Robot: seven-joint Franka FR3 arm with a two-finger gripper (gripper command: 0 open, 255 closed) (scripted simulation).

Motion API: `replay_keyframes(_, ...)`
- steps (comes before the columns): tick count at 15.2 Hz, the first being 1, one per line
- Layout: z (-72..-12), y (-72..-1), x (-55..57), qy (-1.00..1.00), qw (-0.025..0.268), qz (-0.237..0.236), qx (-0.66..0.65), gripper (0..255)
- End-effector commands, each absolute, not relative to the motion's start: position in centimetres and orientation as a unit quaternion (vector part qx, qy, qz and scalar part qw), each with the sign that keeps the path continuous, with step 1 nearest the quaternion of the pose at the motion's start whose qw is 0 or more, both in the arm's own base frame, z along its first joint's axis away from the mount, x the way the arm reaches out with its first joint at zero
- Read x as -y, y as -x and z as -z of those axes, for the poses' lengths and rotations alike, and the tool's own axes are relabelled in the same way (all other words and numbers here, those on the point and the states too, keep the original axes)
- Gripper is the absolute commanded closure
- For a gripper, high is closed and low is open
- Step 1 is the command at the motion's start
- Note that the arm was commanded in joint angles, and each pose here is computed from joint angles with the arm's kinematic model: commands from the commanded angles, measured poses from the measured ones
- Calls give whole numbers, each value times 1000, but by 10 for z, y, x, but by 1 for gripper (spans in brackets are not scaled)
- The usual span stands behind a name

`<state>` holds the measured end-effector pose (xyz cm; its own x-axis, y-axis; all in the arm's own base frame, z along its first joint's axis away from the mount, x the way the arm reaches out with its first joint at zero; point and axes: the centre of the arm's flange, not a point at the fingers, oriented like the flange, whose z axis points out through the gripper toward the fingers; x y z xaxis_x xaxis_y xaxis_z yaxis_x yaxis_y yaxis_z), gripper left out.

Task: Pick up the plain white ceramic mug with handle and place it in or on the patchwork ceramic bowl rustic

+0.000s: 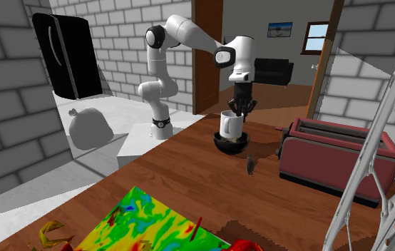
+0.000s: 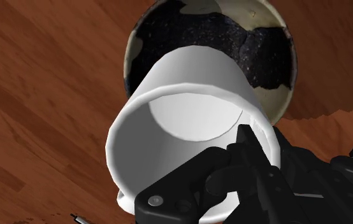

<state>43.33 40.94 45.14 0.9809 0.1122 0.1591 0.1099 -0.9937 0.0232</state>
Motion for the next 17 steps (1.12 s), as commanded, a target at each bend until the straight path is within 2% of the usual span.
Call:
replay_keyframes(1,-451,-433,-409,-995,7,-81,-56,255)
replay_keyframes(3,-451,-433,-409,-995,7,-81,-56,255)
replay_keyframes(4,-451,-433,-410,-995,7,-81,-56,0)
replay_keyframes(9,-451,-433,-410,-995,7,-81,-56,0)
replay_keyframes(13,-501,-425,-410,-995,7,-81,-56,0)
replay_keyframes(17,-501,-425,-410,-995,7,-81,-56,0)
